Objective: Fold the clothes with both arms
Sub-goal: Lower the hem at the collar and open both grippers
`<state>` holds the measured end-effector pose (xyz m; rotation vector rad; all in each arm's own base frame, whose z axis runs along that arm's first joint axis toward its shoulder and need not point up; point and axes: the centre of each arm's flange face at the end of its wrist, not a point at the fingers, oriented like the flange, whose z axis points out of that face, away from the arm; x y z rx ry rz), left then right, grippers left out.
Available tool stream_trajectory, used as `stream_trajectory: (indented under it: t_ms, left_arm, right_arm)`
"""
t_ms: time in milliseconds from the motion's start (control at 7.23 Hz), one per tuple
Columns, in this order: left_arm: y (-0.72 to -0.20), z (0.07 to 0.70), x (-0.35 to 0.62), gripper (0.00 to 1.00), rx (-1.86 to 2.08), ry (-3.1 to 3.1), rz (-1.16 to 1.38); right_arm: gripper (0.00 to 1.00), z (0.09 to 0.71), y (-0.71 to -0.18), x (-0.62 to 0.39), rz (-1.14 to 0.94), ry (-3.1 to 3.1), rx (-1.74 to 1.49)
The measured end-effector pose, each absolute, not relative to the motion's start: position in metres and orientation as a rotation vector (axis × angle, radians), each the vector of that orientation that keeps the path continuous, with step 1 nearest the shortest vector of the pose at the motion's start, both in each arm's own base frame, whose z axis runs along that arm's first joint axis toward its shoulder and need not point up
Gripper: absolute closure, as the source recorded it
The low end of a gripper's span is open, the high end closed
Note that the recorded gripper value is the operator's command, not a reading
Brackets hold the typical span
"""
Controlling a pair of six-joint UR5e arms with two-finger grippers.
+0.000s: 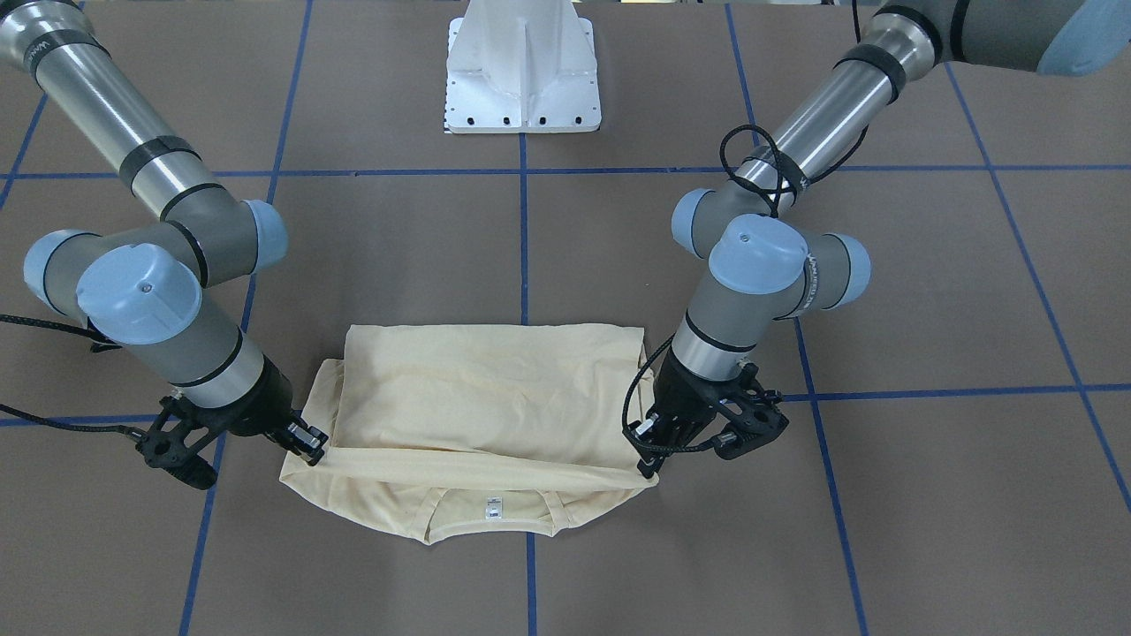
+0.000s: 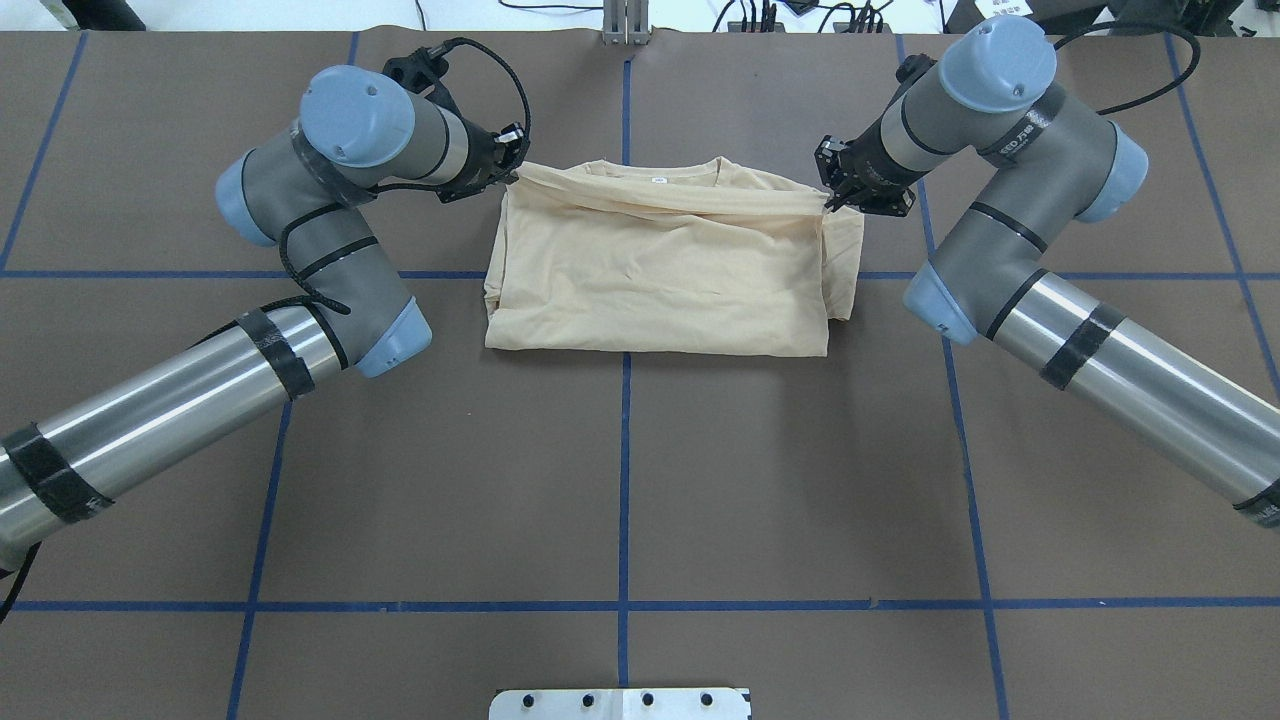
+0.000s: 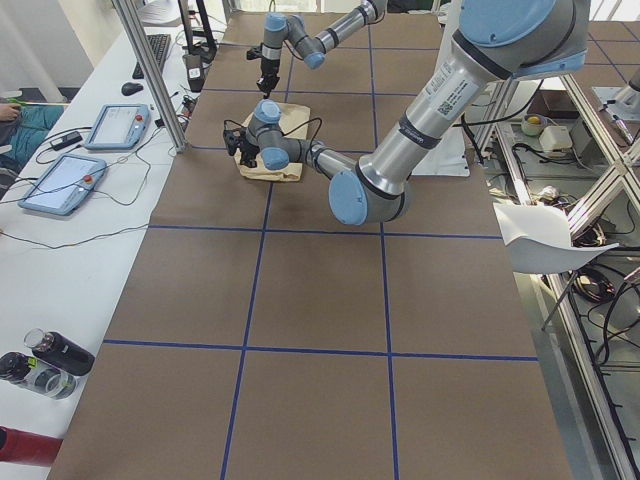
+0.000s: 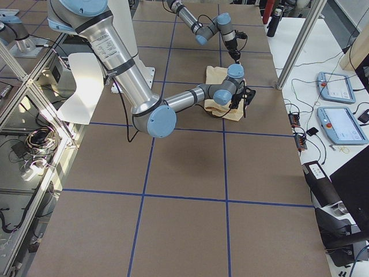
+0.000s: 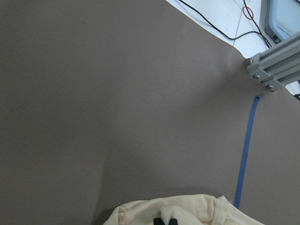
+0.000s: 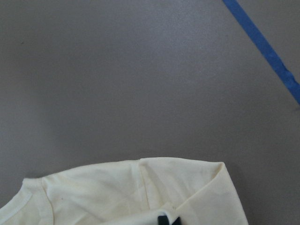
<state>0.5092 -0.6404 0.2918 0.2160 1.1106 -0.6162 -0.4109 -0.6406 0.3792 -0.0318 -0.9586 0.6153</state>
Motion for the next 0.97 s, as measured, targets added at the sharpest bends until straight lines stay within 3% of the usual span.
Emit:
stream_trajectory:
  t_ms: [830,968]
  left_arm:
    - [-0.641,0.279,0.512,1.00,0.227,1.124,-0.615]
    - [-0.642,0.277,0.512,0.31,0.228,1.126,-0.615]
  right_arm:
    - [1.00,0.373,-0.650,-0.414,0.631,-0.949,0.003]
    - [0.46,0.370,-0.651,-0.415,0.629,-0.953,0.005]
